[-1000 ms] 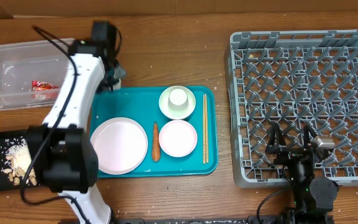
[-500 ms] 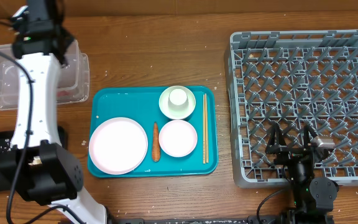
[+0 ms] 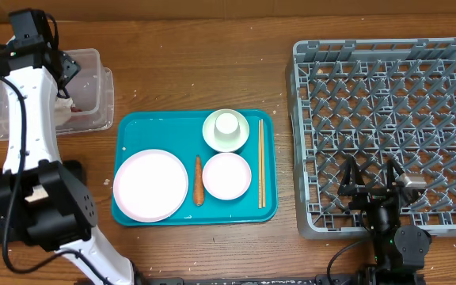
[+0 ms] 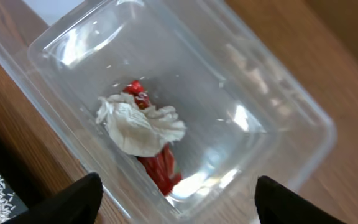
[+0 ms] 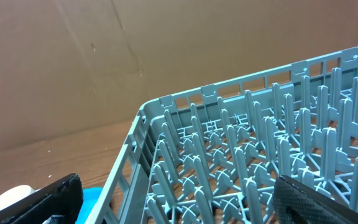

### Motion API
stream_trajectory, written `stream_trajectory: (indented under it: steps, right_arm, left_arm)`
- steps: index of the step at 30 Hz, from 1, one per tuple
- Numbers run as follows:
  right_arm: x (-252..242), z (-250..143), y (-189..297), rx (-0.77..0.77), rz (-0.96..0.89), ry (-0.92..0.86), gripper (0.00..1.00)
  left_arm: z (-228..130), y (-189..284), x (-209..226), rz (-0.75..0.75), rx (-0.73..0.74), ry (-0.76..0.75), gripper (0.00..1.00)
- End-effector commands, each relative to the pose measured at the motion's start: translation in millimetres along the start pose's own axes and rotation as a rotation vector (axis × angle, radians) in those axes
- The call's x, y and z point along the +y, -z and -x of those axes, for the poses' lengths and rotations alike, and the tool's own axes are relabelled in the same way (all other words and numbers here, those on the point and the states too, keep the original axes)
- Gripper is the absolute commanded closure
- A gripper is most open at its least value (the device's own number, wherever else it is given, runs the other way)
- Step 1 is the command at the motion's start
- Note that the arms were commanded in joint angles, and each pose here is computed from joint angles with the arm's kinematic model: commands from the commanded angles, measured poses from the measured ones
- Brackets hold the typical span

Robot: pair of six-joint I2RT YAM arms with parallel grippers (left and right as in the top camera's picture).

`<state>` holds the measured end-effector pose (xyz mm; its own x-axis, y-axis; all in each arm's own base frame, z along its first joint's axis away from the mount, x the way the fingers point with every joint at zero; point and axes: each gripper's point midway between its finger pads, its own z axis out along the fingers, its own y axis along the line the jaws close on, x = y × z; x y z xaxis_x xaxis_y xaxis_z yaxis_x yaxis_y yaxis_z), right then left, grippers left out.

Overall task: Sort waste into correct bins and load items into the dishwasher
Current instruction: 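Carry the tissue left and release it into the clear bin, then raise the left gripper away from the clear bin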

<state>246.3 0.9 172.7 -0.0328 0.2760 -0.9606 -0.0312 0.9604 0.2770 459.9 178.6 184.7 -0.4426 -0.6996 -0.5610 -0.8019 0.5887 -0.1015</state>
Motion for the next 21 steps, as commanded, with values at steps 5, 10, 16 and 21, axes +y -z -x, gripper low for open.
stream_trajectory:
  steps: [5,10,16,21]
  right_arm:
    - [-2.4,-0.4,0.1,-0.01,-0.009,0.008,0.0]
    - [-2.4,-0.4,0.1,-0.01,-0.009,0.007,0.0]
    - [-2.4,-0.4,0.1,-0.01,-0.01,0.008,0.0]
    - [-2.4,-0.4,0.1,-0.01,-0.009,0.008,0.0]
  left_arm:
    - [-27.9,116.4,-59.6,-0.394,0.097,-0.077,0.0]
    - [-99.5,140.2,-80.6,-0.516,0.323,-0.294,0.0]
    - [-178.0,141.1,-90.7,-0.47,0.495,-0.49,0.0]
    - [-221.4,135.2,-107.8,-0.446,0.558,-0.597,0.0]
